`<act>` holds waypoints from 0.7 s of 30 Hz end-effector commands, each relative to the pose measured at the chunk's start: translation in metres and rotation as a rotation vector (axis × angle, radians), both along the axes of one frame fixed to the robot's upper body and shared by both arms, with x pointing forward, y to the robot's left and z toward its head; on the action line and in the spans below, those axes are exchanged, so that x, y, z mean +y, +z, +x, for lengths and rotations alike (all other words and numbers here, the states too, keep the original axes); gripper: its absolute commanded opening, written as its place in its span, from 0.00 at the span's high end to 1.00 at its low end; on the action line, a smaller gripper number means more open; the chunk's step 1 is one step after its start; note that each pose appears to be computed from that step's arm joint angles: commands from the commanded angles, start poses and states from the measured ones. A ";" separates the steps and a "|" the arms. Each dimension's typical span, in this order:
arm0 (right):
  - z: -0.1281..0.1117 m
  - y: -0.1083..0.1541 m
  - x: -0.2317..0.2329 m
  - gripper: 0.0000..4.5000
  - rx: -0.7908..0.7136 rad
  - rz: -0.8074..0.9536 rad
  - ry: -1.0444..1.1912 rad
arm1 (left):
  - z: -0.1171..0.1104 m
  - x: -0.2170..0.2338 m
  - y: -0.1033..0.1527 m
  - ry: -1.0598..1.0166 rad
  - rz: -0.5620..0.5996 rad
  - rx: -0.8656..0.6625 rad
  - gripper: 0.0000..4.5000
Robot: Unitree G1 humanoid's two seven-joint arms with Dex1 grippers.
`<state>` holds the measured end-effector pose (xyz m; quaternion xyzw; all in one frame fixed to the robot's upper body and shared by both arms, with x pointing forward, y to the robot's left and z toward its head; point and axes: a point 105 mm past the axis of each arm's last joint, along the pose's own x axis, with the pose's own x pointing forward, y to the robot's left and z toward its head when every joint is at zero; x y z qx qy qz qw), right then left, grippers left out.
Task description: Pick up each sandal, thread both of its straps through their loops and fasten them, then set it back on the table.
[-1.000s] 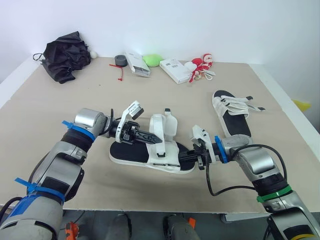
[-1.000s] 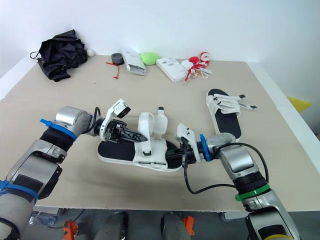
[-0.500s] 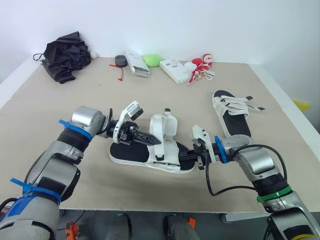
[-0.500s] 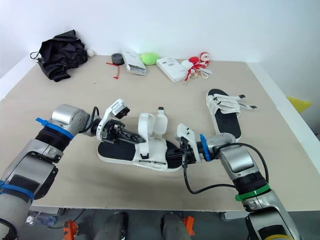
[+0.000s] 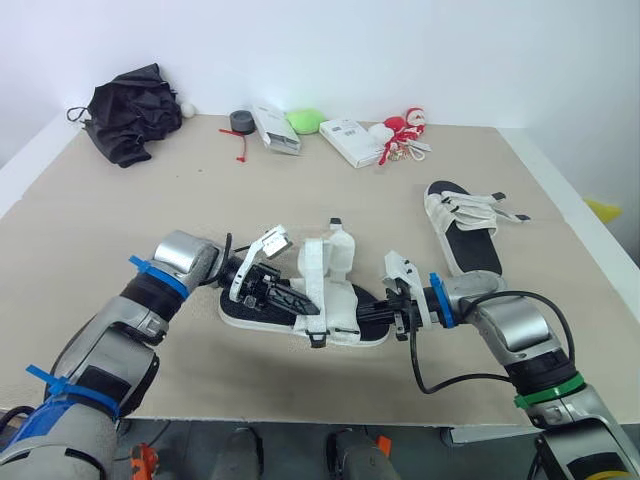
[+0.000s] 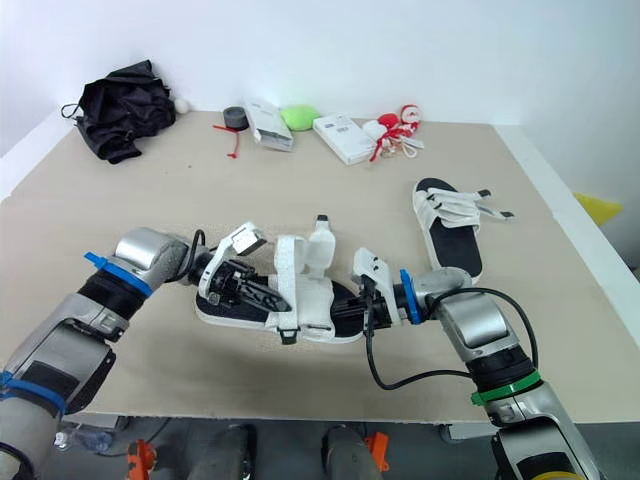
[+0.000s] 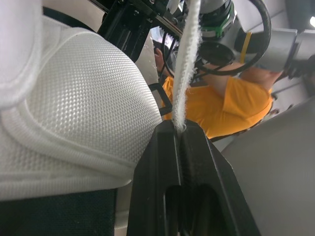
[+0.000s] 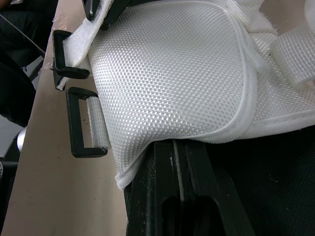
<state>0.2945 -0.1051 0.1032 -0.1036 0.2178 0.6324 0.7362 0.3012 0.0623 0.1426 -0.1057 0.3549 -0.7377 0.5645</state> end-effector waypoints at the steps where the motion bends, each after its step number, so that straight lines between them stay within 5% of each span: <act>1: -0.003 -0.032 -0.014 1.00 0.102 -0.088 -0.077 | -0.001 -0.003 0.004 -0.039 -0.001 -0.119 0.98; 4: -0.003 -0.032 -0.014 1.00 0.102 -0.086 -0.079 | -0.010 -0.005 0.008 -0.104 -0.019 -0.262 0.98; 11: -0.002 -0.033 -0.014 1.00 0.101 -0.085 -0.080 | -0.034 -0.002 0.014 -0.186 -0.053 -0.316 0.98; 15: -0.001 -0.032 -0.013 1.00 0.099 -0.083 -0.079 | -0.015 -0.003 -0.004 -0.087 0.002 -0.433 0.71; 20: -0.001 -0.032 -0.014 1.00 0.100 -0.082 -0.078 | -0.002 -0.012 0.010 0.034 -0.046 -0.481 0.35; 21: -0.001 -0.032 -0.014 1.00 0.100 -0.082 -0.078 | -0.006 -0.010 0.016 0.016 -0.074 -0.474 0.35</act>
